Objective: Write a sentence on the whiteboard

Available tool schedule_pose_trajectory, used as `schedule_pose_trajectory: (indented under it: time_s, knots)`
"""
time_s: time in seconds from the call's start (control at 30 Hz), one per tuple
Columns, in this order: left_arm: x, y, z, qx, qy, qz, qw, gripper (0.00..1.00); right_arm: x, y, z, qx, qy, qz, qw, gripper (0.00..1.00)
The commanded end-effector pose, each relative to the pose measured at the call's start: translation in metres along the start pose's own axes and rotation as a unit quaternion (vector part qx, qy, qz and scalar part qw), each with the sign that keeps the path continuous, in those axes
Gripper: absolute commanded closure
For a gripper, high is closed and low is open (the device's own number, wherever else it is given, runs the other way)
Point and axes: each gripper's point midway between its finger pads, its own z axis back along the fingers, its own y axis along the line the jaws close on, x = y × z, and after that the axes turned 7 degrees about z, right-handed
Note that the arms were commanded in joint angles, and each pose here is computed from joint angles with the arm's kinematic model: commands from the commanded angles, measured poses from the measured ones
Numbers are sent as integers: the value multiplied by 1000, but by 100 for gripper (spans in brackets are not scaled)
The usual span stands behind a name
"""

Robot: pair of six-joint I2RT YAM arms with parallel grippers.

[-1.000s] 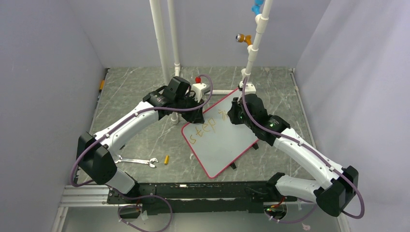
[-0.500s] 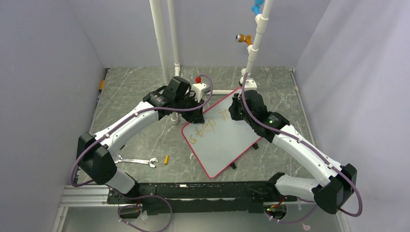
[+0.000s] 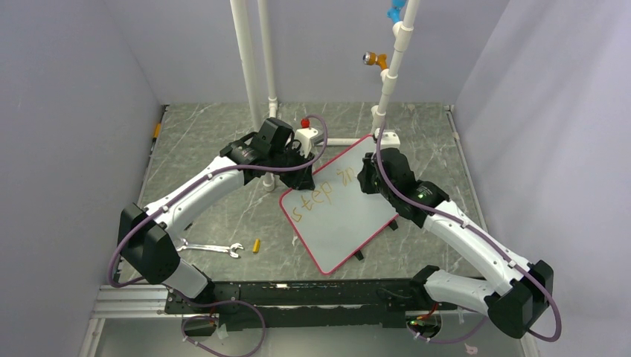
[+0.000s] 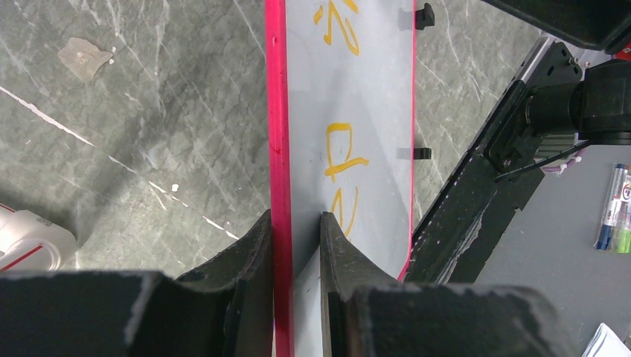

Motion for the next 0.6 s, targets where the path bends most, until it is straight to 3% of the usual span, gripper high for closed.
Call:
schedule_pose_trajectory:
  time_s: [0.0, 0.57]
  knots:
    - [22, 2, 10, 21, -45, -56, 997, 100, 0, -2, 5, -1, -3, -9, 1000, 100]
    - [23, 3, 11, 22, -46, -57, 997, 100, 44, -6, 32, -5, -61, -13, 998, 100]
